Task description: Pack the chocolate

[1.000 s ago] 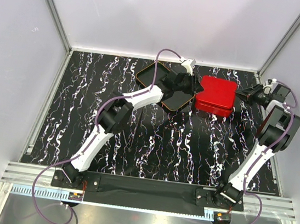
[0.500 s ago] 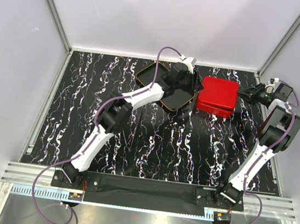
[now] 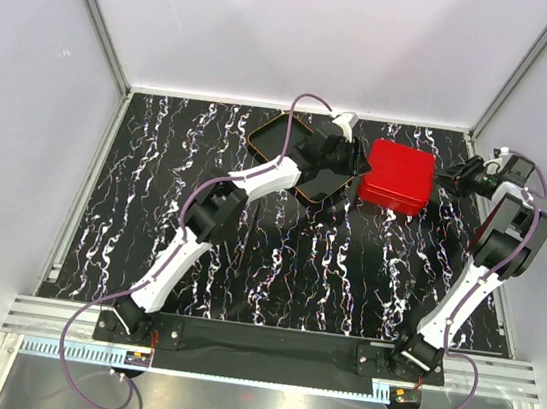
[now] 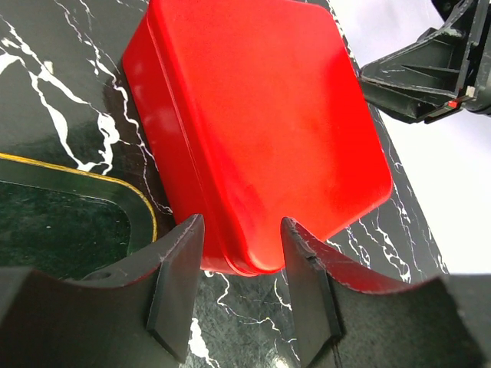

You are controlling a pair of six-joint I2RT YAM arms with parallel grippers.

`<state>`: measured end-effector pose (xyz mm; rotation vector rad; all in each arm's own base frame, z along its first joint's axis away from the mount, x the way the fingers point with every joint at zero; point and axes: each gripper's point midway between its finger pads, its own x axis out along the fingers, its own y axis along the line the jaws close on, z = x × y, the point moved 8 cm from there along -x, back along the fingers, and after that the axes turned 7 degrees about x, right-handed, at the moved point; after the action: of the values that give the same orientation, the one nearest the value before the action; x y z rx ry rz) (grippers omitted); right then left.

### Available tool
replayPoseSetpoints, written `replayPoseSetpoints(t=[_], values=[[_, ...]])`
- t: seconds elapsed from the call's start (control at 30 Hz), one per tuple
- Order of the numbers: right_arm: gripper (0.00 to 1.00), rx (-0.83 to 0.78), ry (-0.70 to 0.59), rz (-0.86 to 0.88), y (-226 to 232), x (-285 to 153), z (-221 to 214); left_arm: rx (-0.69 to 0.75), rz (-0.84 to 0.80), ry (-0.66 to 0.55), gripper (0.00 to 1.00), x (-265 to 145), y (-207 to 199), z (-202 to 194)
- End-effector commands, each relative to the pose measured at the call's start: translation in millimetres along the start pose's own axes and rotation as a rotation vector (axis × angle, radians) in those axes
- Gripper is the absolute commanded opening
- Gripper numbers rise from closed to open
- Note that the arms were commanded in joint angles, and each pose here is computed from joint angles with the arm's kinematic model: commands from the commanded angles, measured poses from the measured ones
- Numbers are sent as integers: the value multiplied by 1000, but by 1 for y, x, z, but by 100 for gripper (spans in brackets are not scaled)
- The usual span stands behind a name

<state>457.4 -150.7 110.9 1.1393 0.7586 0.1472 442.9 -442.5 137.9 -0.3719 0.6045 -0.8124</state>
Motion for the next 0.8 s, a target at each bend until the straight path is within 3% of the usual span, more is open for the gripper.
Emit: replayPoseSetpoints(t=[0.0,0.47,0.77], values=[[42,-24,-105,-40,12,-29,21,18,-94,-84,50,3,-17,21],[46,-28,-129,-13,28,-37,13,5,-111,-73,50,9,-20,12],[45,-29,-89,-117,22,-38,-12,8,-120,-29,49,7,-26,-3]])
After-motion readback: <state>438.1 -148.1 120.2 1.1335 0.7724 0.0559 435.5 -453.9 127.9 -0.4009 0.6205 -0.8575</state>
